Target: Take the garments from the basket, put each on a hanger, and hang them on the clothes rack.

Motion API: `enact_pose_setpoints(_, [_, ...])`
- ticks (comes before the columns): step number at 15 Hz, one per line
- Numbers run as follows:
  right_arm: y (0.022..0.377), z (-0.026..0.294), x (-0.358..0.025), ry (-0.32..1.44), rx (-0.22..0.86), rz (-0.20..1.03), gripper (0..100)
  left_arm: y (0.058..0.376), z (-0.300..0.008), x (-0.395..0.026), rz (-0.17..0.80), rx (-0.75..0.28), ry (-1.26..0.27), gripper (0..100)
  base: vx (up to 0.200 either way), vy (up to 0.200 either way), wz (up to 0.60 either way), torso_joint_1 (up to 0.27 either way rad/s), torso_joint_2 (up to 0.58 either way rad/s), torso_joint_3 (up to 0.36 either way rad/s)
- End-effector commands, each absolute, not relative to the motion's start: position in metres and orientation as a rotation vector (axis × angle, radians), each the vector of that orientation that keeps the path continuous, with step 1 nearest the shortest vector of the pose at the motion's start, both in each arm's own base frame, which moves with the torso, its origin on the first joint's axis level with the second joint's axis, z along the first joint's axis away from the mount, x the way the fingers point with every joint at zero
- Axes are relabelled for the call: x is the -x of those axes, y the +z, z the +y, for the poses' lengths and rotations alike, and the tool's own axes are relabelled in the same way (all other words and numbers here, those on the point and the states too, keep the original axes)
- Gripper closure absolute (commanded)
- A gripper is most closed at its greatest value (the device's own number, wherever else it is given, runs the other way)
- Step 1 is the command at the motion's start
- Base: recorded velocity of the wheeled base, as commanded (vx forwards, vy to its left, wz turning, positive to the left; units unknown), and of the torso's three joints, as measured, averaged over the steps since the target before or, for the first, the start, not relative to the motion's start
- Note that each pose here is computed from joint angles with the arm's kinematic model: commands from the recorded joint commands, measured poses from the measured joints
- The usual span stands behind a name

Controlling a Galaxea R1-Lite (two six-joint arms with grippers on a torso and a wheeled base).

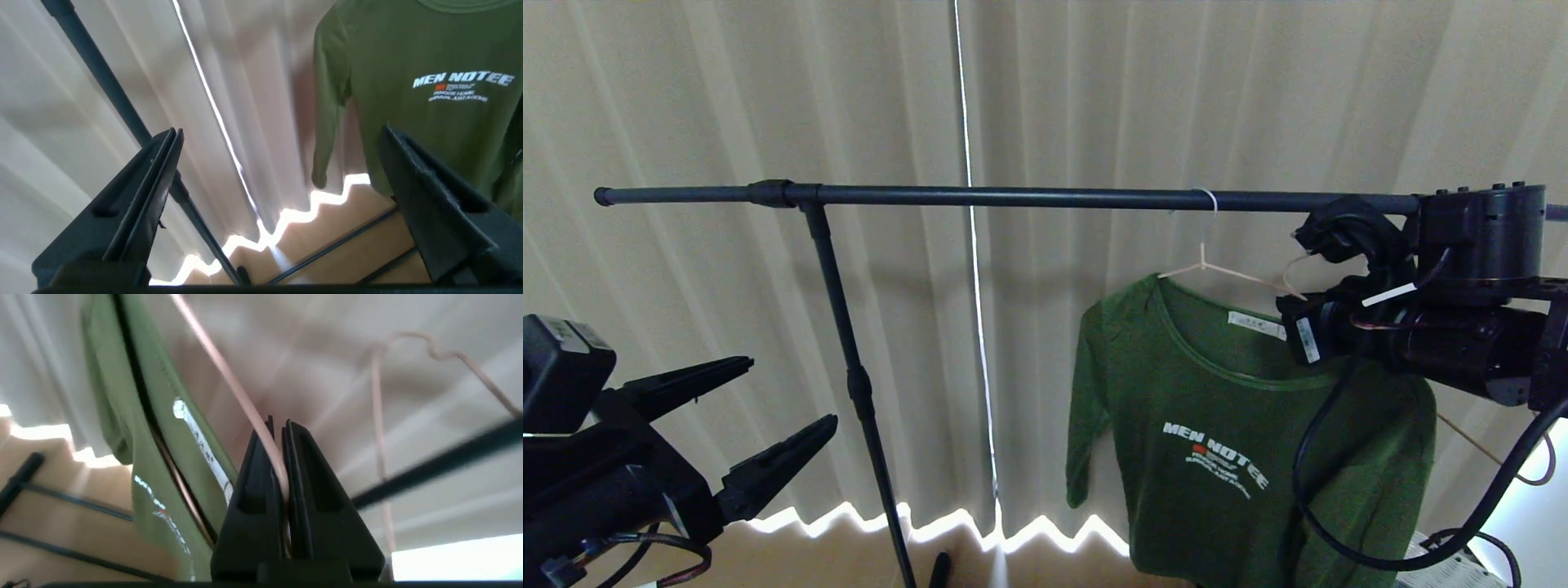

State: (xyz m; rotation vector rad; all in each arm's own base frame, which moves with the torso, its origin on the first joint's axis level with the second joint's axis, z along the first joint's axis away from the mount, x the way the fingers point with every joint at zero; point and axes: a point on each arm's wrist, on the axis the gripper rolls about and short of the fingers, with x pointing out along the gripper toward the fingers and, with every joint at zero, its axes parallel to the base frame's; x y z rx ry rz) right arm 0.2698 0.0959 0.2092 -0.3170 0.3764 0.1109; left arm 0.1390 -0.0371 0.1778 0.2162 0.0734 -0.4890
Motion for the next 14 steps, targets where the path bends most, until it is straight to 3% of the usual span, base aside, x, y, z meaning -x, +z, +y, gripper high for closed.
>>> enact_pose_setpoints(1, [0.21,0.098,-0.268,0.119,0.318,0.372,100,0.178,-0.037,-0.139,0.072,-0.216,-0.487,0,0.0,0.0,0.0,0.0,0.0,0.0])
enact_pose_setpoints(4, [0.209,0.097,-0.265,0.12,0.314,0.378,100,0.178,-0.037,-0.139,0.07,-0.217,-0.485,0,0.0,0.0,0.0,0.0,0.0,0.0])
enact_pose_setpoints(5, [0.208,0.099,-0.264,0.123,0.3,0.381,0,0.179,-0.036,-0.139,0.069,-0.216,-0.483,0,0.0,0.0,0.0,0.0,0.0,0.0])
enact_pose_setpoints(14, [0.208,0.1,-0.231,0.227,0.192,0.242,0,0.179,-0.036,-0.138,0.068,-0.215,-0.48,0,0.0,0.0,0.0,0.0,0.0,0.0])
